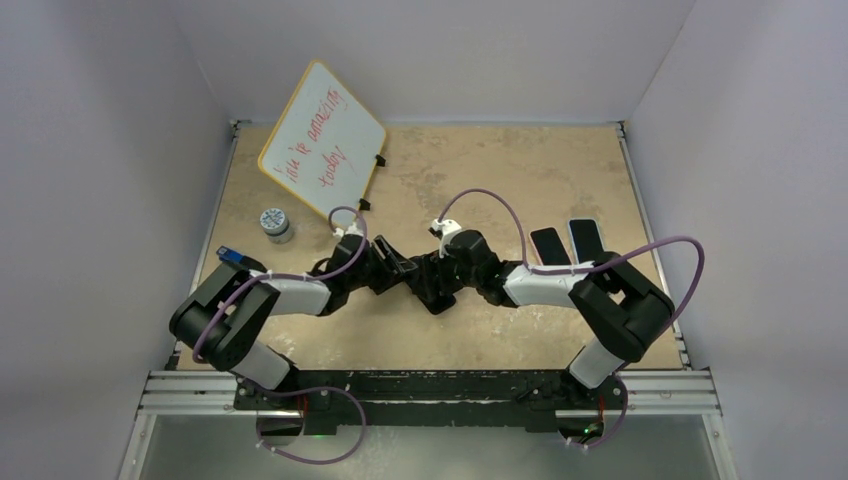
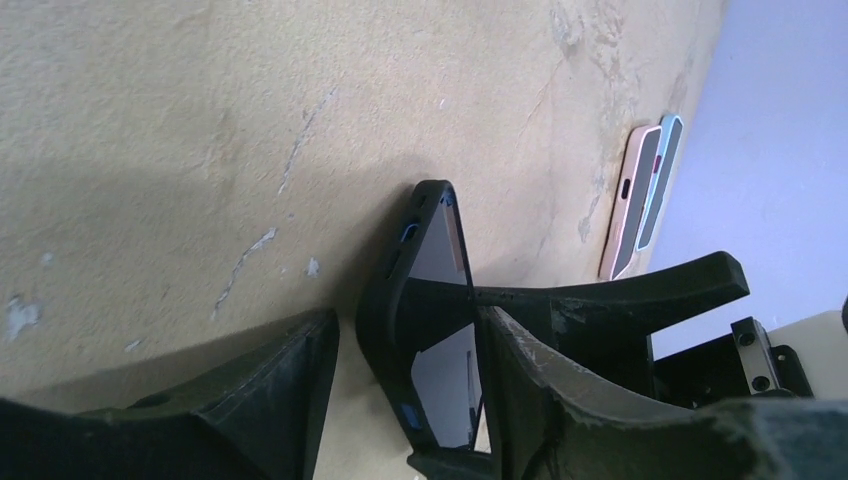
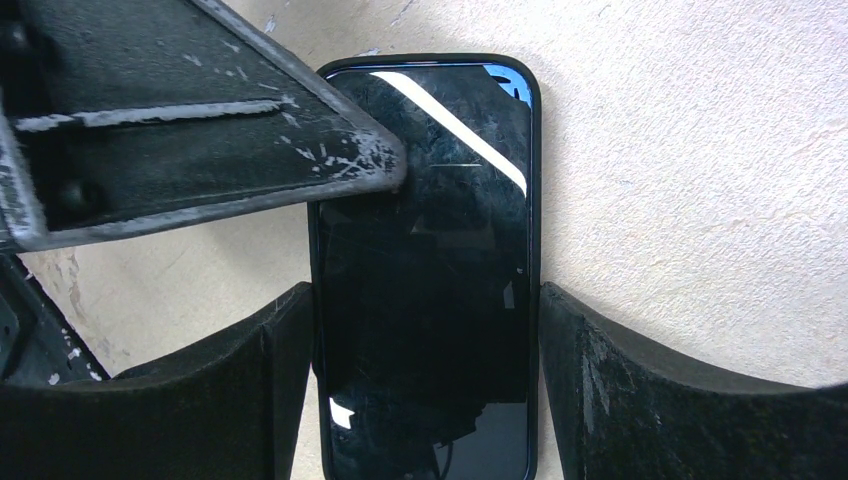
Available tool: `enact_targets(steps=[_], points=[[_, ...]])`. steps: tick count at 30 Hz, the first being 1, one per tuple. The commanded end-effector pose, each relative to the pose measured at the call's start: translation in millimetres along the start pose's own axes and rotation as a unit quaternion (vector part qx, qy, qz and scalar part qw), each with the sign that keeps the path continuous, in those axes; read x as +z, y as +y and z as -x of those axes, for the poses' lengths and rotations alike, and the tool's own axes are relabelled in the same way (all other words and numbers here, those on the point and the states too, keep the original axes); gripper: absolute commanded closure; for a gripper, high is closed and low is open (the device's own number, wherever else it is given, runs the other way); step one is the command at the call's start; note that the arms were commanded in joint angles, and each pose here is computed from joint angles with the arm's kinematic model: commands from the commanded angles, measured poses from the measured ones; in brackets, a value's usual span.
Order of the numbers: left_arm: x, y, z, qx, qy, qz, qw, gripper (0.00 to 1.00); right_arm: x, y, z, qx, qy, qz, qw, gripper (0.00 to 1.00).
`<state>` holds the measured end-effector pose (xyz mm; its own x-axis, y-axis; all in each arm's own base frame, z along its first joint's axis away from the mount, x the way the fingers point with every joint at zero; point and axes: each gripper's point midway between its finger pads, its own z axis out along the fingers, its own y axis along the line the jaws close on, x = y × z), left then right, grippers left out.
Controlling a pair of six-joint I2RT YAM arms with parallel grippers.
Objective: Take the phone out of the phone case
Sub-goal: Pick up the phone at the center of the board.
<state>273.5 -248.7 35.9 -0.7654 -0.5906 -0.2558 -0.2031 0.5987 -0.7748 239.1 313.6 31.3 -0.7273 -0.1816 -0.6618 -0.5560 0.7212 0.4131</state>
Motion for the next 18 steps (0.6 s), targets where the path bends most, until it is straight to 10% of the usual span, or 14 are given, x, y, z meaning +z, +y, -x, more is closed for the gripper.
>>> enact_targets(steps=[1,7,13,18], points=[[9.7,-27.1,6.9,0.004,-0.019,-0.048,0.999,0.47,-5.6,6.1,-14.1,0.017,0.019,0.013,1.000,1.00],[15.9,-36.5,1.9,0.018,-0.020,-0.070,0.997,0.58,-6.2,9.7,-11.4,0.019,0.010,0.023,0.999,1.00],[8.4,-51.3,6.2,0.034,-0.036,-0.116,0.992,0.91,-9.7,16.1,-6.1,0.028,-0.010,0.040,0.999,1.00],[-12.2,-66.4,16.7,0.077,-0.072,-0.152,0.983,1.00,-24.2,17.4,9.8,0.006,-0.039,0.031,0.999,0.69]])
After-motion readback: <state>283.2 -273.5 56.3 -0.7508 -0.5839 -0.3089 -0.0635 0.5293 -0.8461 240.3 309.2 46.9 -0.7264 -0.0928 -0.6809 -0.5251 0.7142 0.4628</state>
